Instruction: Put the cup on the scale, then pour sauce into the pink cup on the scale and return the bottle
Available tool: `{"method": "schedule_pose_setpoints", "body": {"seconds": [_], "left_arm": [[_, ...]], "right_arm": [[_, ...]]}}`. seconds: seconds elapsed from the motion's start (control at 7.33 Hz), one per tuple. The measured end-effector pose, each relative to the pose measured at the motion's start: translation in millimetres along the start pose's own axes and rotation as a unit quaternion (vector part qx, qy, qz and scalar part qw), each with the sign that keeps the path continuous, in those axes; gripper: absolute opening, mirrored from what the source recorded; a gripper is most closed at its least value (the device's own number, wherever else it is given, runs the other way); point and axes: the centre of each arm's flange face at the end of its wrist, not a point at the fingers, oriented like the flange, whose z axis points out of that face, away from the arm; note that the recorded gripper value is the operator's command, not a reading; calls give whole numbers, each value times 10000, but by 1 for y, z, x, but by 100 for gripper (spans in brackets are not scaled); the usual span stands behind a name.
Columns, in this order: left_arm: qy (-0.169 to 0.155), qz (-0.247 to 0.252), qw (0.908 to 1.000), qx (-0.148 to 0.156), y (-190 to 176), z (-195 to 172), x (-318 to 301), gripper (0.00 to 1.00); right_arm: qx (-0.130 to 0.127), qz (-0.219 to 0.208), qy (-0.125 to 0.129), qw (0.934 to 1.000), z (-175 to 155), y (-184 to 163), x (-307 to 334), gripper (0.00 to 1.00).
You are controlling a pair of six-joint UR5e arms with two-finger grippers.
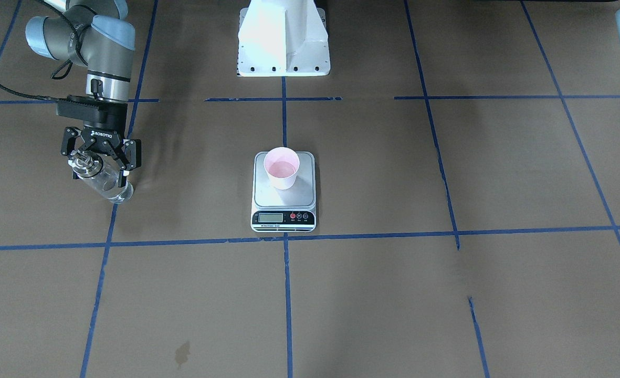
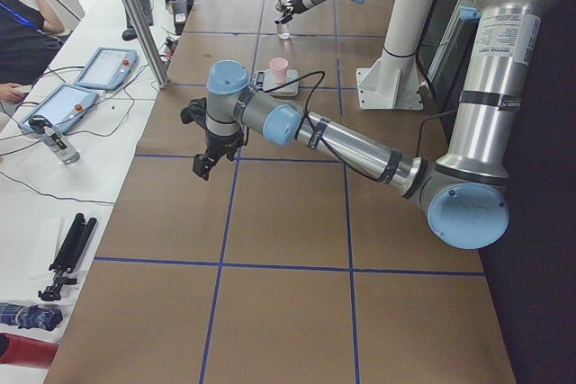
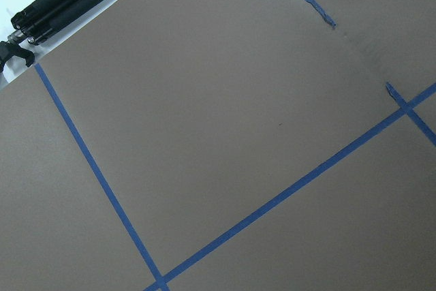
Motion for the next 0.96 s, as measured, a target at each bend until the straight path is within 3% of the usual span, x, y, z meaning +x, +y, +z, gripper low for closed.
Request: {"method": "schedule_pose_setpoints", "body": {"seconds": [0.96], "left_arm": [[2, -2, 10000, -5, 0, 0, 0, 100]], "right_arm": [[-83, 2, -76, 9999, -20, 10, 15, 100]]}}
